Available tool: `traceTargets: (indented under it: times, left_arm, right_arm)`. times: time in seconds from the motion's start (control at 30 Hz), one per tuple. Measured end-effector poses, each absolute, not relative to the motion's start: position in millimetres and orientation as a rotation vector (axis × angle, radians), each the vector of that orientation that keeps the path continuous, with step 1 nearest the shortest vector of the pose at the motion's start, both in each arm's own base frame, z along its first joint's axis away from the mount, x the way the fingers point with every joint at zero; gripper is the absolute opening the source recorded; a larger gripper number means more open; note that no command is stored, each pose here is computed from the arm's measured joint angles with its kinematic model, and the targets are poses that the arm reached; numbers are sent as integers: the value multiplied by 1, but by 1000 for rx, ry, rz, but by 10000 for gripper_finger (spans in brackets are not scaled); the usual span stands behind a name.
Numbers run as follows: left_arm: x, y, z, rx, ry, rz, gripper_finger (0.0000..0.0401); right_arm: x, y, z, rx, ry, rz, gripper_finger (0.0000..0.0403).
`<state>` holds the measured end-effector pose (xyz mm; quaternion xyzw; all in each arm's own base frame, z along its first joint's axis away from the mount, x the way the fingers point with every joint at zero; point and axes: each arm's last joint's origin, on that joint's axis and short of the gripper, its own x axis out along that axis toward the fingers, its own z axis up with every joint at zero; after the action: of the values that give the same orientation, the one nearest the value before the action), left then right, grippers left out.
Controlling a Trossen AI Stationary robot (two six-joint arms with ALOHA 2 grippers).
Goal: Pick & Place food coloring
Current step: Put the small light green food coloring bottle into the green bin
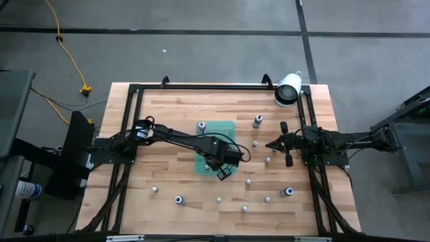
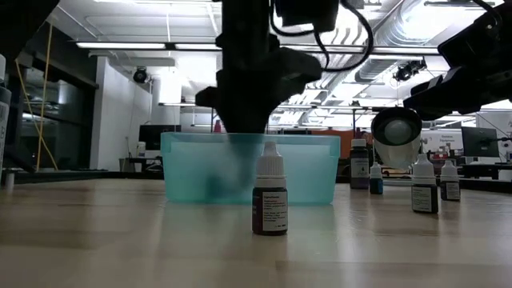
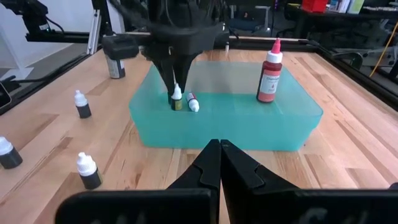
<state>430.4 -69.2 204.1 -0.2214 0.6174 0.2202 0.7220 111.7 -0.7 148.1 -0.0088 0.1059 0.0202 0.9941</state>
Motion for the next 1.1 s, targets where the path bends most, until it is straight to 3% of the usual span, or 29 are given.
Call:
traceTargets:
  times: [0.5, 1.1]
  left_arm:
    - [437, -70, 197, -544, 1329, 517, 33]
    - [437, -70, 197, -541, 1334, 502, 85]
  right_arm:
    - [112, -1, 148, -18, 211, 41, 0]
    - [112, -1, 148, -18, 211, 41, 0]
